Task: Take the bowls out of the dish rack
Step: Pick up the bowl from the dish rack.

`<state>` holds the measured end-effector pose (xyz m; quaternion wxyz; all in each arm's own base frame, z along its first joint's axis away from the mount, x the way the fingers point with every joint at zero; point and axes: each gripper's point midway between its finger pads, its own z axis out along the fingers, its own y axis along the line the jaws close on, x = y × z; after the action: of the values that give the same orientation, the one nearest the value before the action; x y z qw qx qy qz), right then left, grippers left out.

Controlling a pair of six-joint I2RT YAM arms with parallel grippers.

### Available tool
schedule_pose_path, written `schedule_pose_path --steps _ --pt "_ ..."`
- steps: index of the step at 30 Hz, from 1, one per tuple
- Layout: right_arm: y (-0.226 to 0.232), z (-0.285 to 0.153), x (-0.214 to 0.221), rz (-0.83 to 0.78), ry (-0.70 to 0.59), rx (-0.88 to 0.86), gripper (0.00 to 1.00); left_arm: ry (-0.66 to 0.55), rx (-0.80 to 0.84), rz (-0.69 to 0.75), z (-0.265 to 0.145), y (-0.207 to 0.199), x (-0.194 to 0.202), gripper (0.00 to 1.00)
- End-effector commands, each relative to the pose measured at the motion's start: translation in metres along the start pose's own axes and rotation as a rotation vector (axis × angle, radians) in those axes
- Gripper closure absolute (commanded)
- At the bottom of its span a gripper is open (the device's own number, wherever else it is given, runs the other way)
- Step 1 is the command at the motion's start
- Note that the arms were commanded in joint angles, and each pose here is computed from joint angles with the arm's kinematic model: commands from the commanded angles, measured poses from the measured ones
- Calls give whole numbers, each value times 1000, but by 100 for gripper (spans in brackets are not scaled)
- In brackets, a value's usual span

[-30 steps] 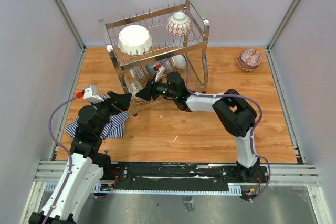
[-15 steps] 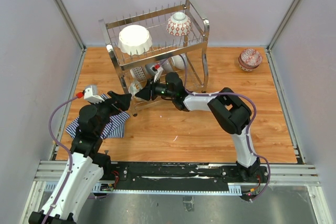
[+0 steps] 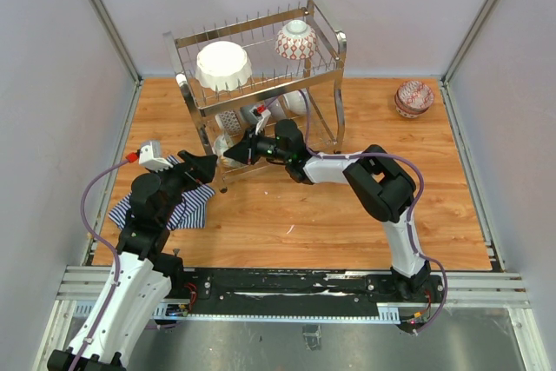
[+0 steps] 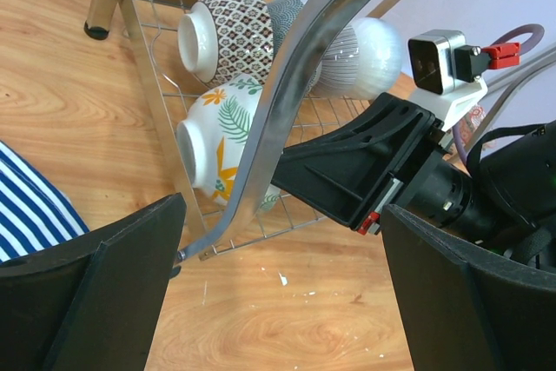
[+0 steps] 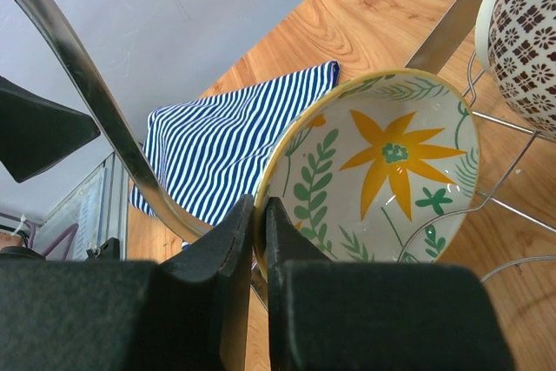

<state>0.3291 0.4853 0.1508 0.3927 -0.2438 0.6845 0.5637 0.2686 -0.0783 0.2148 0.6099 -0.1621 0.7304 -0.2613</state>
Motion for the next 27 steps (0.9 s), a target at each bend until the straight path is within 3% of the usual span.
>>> schedule_pose_path --steps 1,11,27 --pt "22 -1 -27 -45 -69 -60 99 -16 -3 17 0 0 -3 0" --pt "45 -13 -64 -8 -172 -115 99 -22 1 14 -3 -3 -7 0" --pt "50 -6 -73 74 -209 -160 99 -25 2 16 -4 -4 -10 0"
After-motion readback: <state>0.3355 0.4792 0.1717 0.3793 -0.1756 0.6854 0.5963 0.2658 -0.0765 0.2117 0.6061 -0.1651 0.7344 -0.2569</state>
